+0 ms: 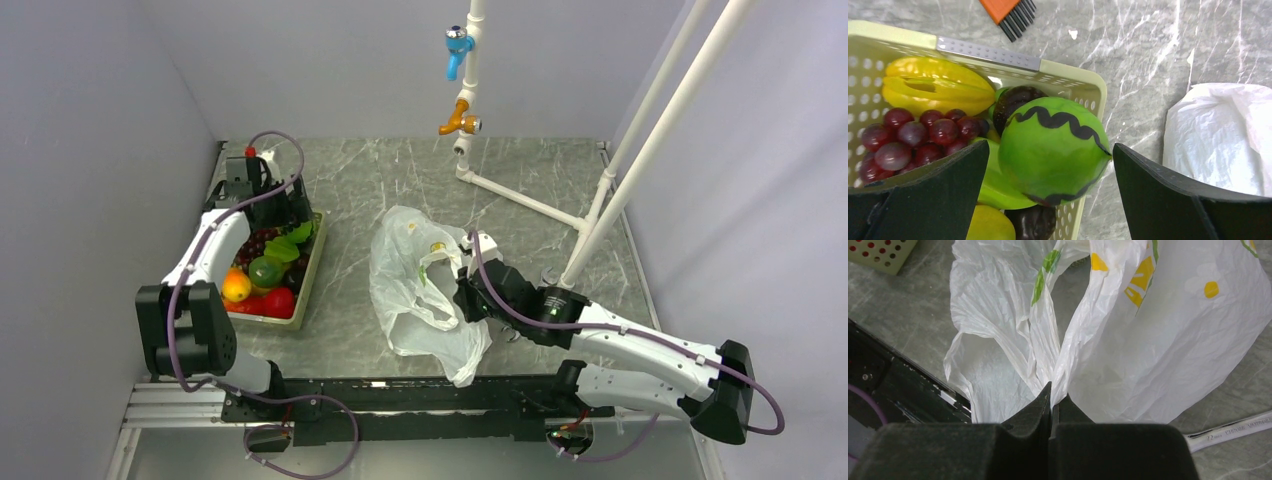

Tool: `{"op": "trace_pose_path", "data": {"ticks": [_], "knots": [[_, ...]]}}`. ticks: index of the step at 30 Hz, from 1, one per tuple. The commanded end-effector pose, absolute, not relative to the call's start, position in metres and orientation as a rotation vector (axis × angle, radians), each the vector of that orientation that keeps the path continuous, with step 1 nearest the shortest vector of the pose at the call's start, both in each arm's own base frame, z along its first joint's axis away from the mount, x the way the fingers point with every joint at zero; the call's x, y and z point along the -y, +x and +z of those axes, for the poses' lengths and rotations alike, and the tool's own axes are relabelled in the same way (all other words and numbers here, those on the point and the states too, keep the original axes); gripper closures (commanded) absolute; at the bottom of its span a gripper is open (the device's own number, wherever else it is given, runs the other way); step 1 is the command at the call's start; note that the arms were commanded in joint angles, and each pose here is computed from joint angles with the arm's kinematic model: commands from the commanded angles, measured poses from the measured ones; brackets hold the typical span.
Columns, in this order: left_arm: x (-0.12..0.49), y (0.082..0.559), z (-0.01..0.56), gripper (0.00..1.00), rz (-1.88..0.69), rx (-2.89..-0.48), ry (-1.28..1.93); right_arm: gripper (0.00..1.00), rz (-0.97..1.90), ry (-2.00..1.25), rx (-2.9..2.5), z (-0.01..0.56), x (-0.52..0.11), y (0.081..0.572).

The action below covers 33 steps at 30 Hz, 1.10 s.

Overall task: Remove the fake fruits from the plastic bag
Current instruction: Place the fake fruit in the bin, then take out the fake fruit from the plastic bag.

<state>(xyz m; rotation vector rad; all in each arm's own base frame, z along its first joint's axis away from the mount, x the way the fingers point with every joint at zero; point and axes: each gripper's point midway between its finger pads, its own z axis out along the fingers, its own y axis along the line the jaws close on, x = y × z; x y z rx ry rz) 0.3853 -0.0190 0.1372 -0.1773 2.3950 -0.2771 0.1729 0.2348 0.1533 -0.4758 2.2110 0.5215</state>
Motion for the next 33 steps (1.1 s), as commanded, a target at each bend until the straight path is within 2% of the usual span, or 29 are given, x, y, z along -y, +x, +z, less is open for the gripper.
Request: {"op": "trace_pose_path", "data": {"ticks": [1,8,15,20,27,33], "knots": [[0.01,0.385,0.177,0.01,-0.208,-2.263,-0.143,1.0,0.576,-0.458,-2.139,0.184,-0.246,0.181],[0.005,0.376,0.2,0.01,-0.168,-2.154,-0.128,1.0,0.534,-0.464,-2.126,0.19,-0.242,0.185],[0.021,0.361,0.214,0.03,-0.234,-2.081,-0.042,1.0,0.568,-0.485,-2.103,0.19,-0.245,0.182],[0.065,0.335,0.231,0.03,-0.291,-2.017,0.114,1.0,0.585,-0.518,-2.113,0.191,-0.253,0.182],[0.163,0.269,0.246,0.04,-0.838,-1.902,0.047,1.0,0.61,-0.524,-2.1,0.196,-0.256,0.181],[0.193,0.207,0.22,0.07,-0.998,-1.863,0.032,1.0,0.62,-0.534,-2.102,0.195,-0.257,0.178]]}}
